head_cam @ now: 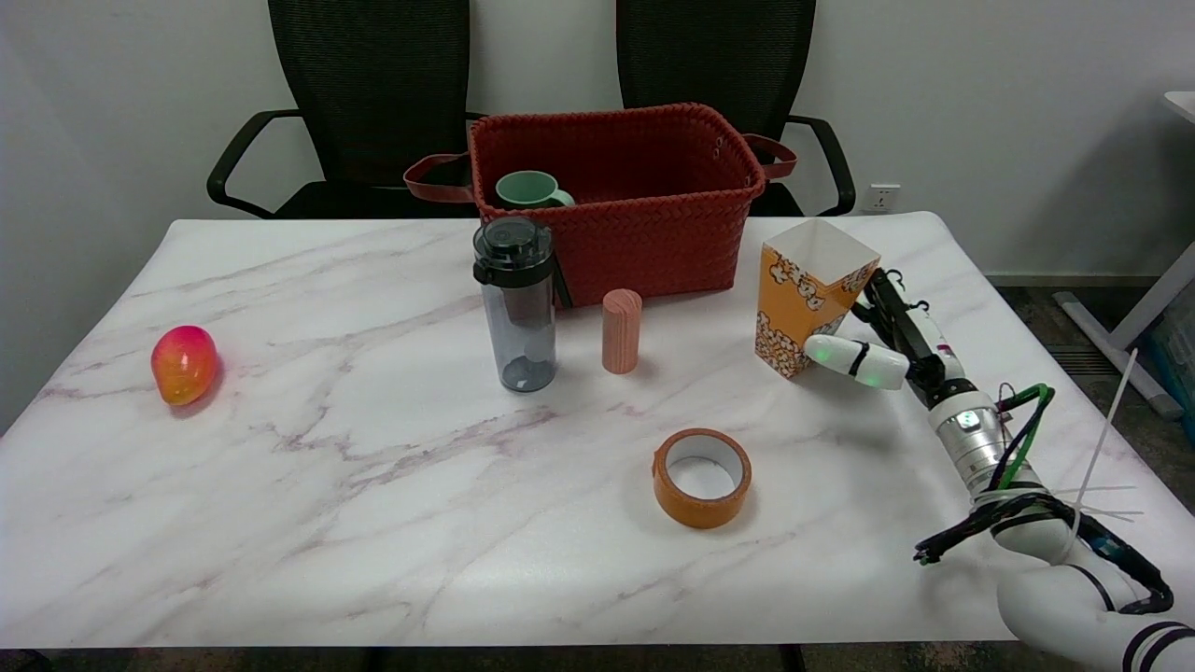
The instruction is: Pick up the popcorn box.
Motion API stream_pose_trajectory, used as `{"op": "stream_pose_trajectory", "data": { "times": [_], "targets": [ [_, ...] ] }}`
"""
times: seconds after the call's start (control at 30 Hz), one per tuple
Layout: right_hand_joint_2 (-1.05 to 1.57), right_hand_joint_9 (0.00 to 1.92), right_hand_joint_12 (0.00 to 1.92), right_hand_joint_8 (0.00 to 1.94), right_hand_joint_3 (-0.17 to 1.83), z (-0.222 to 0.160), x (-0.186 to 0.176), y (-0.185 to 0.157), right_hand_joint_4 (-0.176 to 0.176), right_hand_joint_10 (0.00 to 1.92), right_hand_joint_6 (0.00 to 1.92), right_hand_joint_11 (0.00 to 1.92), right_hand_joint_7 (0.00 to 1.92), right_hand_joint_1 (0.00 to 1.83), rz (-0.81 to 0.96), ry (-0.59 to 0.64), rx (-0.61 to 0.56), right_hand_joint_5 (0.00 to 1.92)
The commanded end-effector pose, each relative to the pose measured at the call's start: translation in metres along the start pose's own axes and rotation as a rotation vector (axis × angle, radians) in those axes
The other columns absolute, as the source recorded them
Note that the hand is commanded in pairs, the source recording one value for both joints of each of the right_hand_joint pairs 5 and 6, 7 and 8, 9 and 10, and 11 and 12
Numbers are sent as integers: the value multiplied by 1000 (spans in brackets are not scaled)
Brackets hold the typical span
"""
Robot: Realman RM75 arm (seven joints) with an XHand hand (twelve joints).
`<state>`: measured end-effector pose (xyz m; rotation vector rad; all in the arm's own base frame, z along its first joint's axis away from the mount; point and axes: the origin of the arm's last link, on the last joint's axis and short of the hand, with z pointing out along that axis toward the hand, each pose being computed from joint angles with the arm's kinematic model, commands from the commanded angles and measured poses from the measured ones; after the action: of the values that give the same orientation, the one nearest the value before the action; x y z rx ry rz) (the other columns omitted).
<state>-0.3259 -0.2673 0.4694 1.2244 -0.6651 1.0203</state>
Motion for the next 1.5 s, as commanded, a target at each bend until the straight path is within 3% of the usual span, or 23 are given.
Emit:
{"op": "stream_pose_trajectory", "data": {
  "times": [0.03, 1.07, 1.5],
  "targets": [
    [481, 0, 183, 0, -45, 11, -9, -1, 0, 0, 0, 183, 0, 760, -10, -6, -17, 0],
    [508, 44, 182, 0, -24, 36, -31, 1, 0, 44, 0, 182, 0, 734, 37, 14, -30, 0],
    [522, 284, 449, 118, -105, 41, -32, 1, 0, 284, 0, 449, 118, 771, 62, 40, -30, 0]
  ]
}}
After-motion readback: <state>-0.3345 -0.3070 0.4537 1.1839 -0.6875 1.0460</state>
